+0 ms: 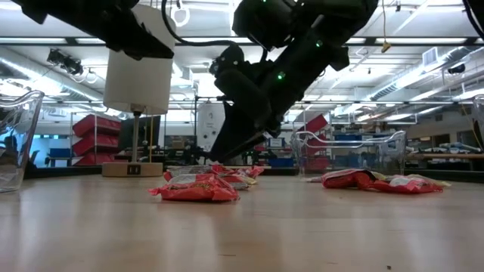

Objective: Sort candy
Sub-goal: Put the large orange chocolate bar into the top right transparent bin

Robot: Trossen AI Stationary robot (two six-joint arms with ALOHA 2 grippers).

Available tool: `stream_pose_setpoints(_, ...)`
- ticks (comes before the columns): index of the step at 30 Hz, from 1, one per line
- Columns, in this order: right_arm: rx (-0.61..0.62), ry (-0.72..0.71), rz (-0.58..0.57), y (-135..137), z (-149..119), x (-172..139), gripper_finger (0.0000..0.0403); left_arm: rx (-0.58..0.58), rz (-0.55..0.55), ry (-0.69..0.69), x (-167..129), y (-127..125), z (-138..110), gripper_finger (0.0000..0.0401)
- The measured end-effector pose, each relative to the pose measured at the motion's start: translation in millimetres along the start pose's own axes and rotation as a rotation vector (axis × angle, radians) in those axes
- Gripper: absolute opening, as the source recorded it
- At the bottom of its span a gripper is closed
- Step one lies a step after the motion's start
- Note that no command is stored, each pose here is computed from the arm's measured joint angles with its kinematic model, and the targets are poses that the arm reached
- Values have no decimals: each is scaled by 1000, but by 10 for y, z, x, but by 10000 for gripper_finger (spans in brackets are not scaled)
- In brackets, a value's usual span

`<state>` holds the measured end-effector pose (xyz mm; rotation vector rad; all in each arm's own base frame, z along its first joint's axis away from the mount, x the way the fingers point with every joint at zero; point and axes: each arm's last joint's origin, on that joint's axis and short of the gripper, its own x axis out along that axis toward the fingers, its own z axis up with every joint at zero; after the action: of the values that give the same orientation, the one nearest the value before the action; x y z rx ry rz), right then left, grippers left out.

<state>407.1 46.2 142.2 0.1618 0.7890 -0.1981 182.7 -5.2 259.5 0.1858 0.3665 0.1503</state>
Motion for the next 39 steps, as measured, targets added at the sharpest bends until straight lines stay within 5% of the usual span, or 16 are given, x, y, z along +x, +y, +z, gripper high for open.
stream_pose_setpoints(13, -2, -14, -6, 21, -101, 196, 175, -31, -64, -7, -30, -122, 11, 101)
stream_pose_setpoints(39, 6, -15, -3, -22, -103, 240, 121, -30, -73, -5, -35, -140, 10, 101)
